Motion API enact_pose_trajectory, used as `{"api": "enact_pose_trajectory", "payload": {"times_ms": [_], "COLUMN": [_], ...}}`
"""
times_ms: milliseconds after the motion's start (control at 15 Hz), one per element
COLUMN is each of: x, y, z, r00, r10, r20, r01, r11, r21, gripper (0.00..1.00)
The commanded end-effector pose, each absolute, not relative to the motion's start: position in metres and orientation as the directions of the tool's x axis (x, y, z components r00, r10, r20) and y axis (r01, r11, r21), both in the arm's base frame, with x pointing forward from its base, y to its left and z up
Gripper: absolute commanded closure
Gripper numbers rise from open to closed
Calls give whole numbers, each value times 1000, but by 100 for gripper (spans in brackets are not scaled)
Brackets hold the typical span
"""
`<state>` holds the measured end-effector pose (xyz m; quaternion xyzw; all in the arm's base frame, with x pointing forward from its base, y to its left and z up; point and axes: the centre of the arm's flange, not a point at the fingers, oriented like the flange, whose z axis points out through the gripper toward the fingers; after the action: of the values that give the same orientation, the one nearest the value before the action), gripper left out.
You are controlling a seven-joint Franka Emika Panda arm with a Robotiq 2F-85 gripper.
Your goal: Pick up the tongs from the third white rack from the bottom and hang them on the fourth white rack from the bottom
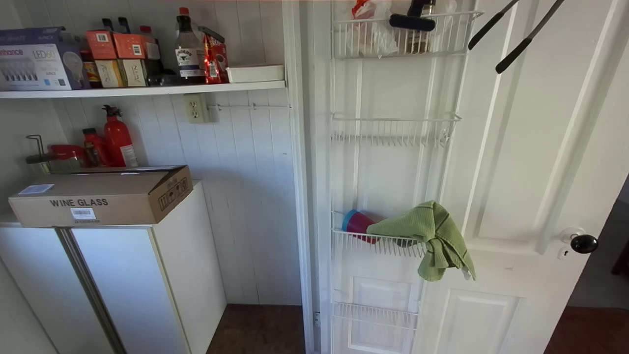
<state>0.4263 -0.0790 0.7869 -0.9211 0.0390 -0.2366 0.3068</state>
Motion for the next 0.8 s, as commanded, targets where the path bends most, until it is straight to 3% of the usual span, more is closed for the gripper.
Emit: {"api": "enact_pose_trajectory", "payload": {"times_ms": [0,733], "x": [423,428], "y": [-91,-97], "z": [821,851], "r00": [878,865], "r10": [-210,-238], "r20": [431,442], "r01": [84,76], "r11": [-817,-808], "r21": [-570,-584], "gripper": [99,99]}}
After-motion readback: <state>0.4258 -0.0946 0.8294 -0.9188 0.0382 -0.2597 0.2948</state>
